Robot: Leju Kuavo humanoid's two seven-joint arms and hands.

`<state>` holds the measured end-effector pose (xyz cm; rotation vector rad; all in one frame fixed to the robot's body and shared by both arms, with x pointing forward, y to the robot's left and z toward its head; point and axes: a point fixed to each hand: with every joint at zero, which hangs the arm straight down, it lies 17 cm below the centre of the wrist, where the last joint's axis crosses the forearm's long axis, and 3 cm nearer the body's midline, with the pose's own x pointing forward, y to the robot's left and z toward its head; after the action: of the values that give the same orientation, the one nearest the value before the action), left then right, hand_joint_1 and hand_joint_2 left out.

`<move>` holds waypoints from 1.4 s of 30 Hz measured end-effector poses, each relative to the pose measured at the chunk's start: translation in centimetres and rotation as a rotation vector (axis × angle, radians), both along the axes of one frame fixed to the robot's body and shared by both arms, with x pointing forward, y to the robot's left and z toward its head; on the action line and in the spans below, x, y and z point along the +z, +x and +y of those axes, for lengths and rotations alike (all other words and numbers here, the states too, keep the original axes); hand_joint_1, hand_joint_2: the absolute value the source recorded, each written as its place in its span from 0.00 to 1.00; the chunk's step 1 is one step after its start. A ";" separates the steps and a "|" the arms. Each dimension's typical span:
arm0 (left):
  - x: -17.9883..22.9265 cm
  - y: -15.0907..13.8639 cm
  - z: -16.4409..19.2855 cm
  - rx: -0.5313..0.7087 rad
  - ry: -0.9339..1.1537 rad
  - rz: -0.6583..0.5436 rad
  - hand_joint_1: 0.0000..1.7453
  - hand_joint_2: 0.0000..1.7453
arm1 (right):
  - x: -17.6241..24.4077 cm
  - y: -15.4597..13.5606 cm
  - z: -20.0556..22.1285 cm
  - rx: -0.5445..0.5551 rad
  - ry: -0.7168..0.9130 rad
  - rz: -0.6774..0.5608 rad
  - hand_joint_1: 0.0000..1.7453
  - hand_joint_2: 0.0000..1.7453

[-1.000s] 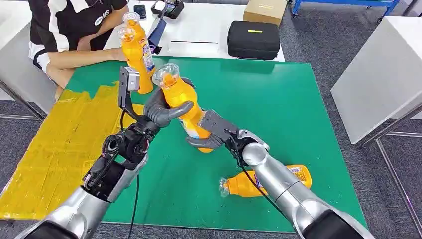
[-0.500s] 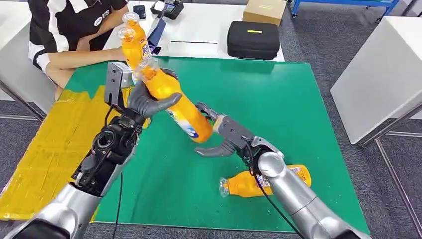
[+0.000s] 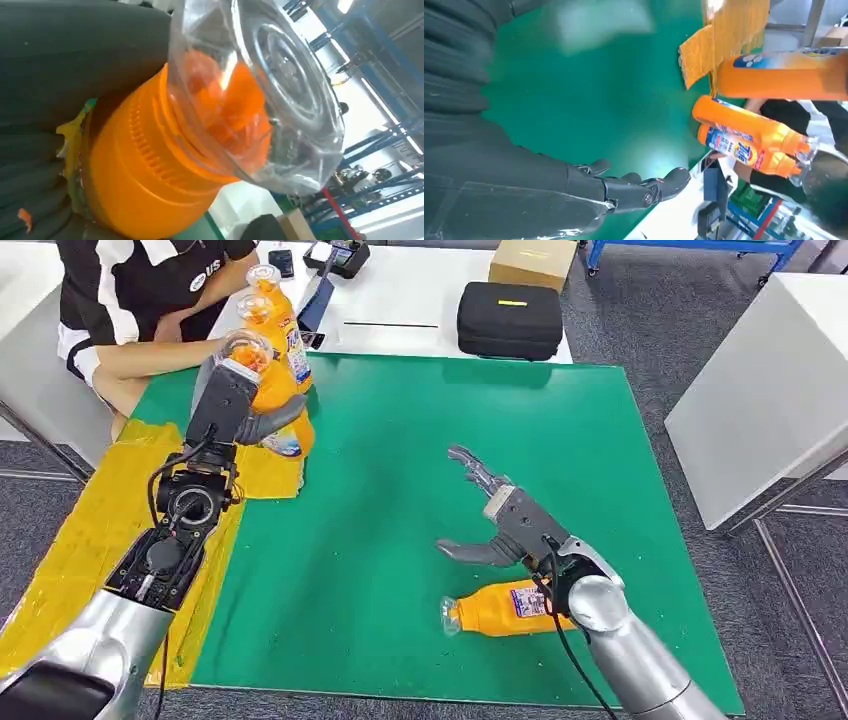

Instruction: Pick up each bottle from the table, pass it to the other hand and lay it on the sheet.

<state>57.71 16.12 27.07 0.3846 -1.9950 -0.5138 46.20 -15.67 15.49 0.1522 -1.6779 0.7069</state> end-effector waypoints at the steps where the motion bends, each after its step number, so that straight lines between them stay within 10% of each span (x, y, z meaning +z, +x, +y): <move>1: 0.1 -0.1 0.0 0.013 0.054 -0.025 1.00 1.00 | 0.1 -0.1 -0.2 -0.002 0.000 -0.004 0.00 1.00; 17: -9.8 -1.0 -1.3 -0.056 0.933 -0.076 1.00 1.00 | -0.8 -1.9 -3.3 -0.043 -0.067 -0.042 0.00 1.00; 42: -22.0 -2.8 2.3 -0.233 1.204 0.224 1.00 1.00 | -2.1 -4.2 -4.4 -0.055 -0.163 -0.078 0.00 1.00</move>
<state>54.87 18.41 5.08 0.7625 -1.3147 -1.8101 42.03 -20.03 13.38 -0.0375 -1.6835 0.8131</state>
